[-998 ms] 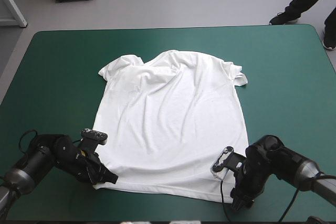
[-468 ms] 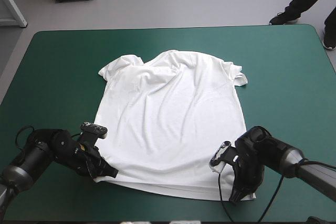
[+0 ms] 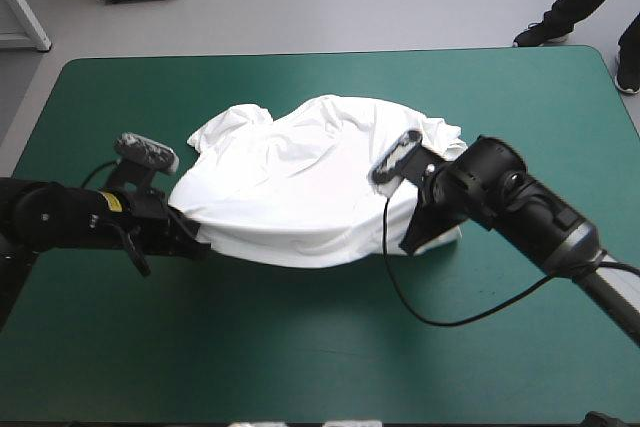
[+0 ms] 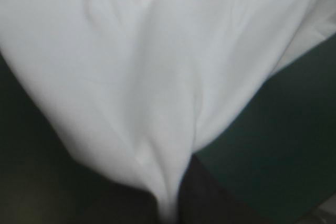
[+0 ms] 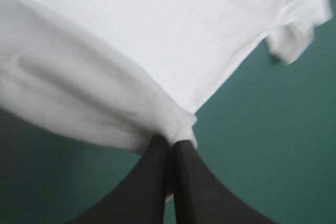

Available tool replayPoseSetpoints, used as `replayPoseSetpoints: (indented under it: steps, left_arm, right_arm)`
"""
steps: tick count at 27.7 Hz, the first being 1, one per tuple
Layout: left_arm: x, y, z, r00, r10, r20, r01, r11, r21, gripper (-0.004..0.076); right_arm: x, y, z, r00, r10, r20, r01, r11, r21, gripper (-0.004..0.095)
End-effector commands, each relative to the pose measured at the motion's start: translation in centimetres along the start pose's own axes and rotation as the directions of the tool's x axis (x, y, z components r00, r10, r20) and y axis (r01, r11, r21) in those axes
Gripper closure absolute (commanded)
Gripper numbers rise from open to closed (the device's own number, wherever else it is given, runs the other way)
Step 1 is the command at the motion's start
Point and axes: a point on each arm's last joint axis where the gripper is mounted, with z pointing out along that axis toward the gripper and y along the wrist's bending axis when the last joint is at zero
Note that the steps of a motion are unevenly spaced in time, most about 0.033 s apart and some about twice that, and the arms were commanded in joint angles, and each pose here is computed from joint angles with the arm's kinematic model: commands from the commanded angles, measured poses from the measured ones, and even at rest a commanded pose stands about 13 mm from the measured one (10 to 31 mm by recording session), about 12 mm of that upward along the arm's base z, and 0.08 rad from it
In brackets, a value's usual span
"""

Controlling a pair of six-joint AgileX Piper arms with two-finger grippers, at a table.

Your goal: Fold the cloth

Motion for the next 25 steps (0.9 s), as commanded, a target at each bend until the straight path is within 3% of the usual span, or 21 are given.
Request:
replayPoseSetpoints:
  steps: [1,5,10,12,15,17,18,19,20,21,23,25]
  left_arm:
    - [-3.3,-1.3,-6.5,0.954,0.060,0.293,-0.051,0.998,-0.038,0.0733]
    - [-6.8,-2.0,-12.8,0.831,0.148,0.536,-0.085,0.986,-0.140,0.0733]
    - [-10.2,-2.5,-19.3,0.601,0.270,0.753,-0.070,0.955,-0.287,0.0733]
    - [-11.5,-2.6,-20.8,0.513,0.306,0.802,-0.059,0.945,-0.322,0.0733]
    - [-13.2,-2.7,-22.3,0.393,0.354,0.848,-0.048,0.929,-0.366,0.0733]
    - [-13.7,-3.0,-23.8,0.282,0.393,0.875,-0.036,0.916,-0.400,0.0733]
    - [-14.0,-3.1,-24.6,0.223,0.418,0.880,-0.024,0.905,-0.424,0.0733]
    - [-14.1,-3.2,-25.1,0.177,0.428,0.886,-0.011,0.901,-0.433,0.0733]
    - [-14.2,-3.4,-26.4,0.074,0.450,0.890,0.020,0.892,-0.452,0.0733]
    - [-14.2,-3.5,-26.8,0.046,0.458,0.888,0.028,0.888,-0.460,0.0733]
    - [-14.1,-3.6,-27.6,-0.019,0.463,0.886,0.051,0.885,-0.462,0.0733]
    - [-14.4,-3.6,-28.0,-0.087,0.474,0.876,0.079,0.880,-0.468,0.0733]
  right_arm:
    - [-1.8,-3.7,-8.1,0.963,0.039,0.265,-0.086,0.982,0.170,0.0921]
    - [-2.3,-6.9,-14.7,0.874,0.055,0.483,-0.240,0.913,0.330,0.0921]
    - [-0.7,-10.2,-21.9,0.743,0.036,0.668,-0.477,0.730,0.490,0.0921]
    - [0.1,-11.1,-24.5,0.694,-0.024,0.720,-0.536,0.650,0.539,0.0921]
    - [1.2,-12.0,-28.2,0.581,-0.116,0.805,-0.638,0.549,0.540,0.0921]
    - [2.0,-12.3,-30.1,0.517,-0.158,0.841,-0.693,0.499,0.520,0.0921]
    - [2.5,-12.4,-31.4,0.455,-0.187,0.871,-0.731,0.480,0.485,0.0921]
    - [2.7,-12.4,-32.1,0.420,-0.212,0.882,-0.750,0.466,0.469,0.0921]
    - [3.3,-12.4,-33.8,0.335,-0.265,0.904,-0.790,0.444,0.423,0.0921]
    - [3.6,-12.4,-34.4,0.298,-0.280,0.913,-0.806,0.439,0.398,0.0921]
    - [3.8,-12.4,-35.2,0.246,-0.300,0.922,-0.825,0.434,0.361,0.0921]
    - [3.5,-12.6,-35.4,0.231,-0.316,0.920,-0.844,0.405,0.351,0.0921]
